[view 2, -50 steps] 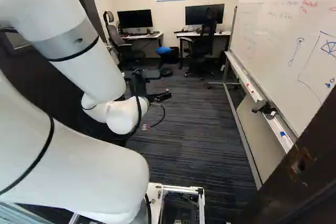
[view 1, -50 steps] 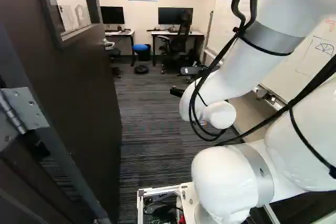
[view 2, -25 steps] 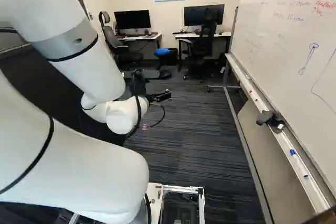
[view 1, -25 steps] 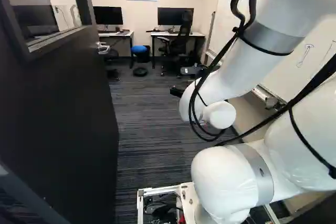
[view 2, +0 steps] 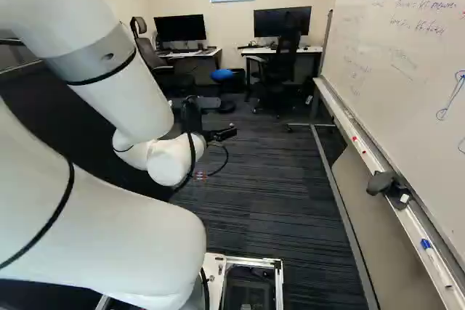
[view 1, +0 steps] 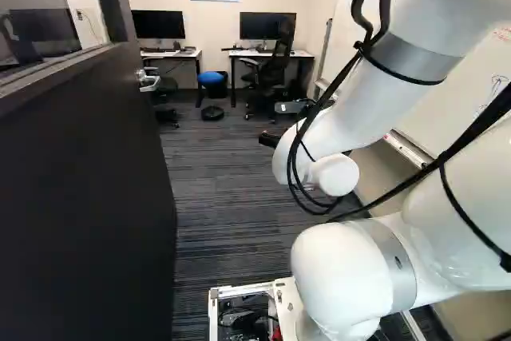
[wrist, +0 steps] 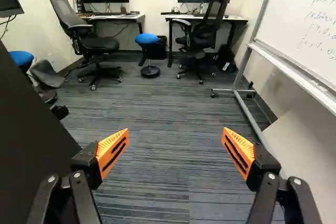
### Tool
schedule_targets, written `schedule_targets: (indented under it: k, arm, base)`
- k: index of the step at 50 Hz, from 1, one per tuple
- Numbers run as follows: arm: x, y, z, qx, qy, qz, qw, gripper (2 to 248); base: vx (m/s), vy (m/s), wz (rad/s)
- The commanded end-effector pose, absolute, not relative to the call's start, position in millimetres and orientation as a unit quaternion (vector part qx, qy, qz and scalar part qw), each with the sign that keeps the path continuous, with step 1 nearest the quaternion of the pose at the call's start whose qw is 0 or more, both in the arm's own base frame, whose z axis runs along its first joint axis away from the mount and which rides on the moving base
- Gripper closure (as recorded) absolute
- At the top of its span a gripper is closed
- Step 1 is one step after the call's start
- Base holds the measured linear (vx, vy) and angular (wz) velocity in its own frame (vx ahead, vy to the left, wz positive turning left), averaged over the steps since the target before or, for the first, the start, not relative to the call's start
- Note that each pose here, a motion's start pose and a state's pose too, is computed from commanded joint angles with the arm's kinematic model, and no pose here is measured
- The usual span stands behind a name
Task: Open the door and move inside
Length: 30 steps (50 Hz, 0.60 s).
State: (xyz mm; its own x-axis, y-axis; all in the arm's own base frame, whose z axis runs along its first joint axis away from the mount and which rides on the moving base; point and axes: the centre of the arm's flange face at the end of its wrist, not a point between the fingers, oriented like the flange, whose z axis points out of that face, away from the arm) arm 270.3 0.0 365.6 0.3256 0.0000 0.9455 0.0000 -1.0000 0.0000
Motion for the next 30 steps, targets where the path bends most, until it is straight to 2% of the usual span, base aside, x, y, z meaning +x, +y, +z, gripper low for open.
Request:
schedule_targets:
  k: [30]
  arm:
    - [270.3, 0.0, 365.6, 0.814, 0.000, 0.581, 0.000, 3]
  base:
    - [0.208, 0.000, -0.011]
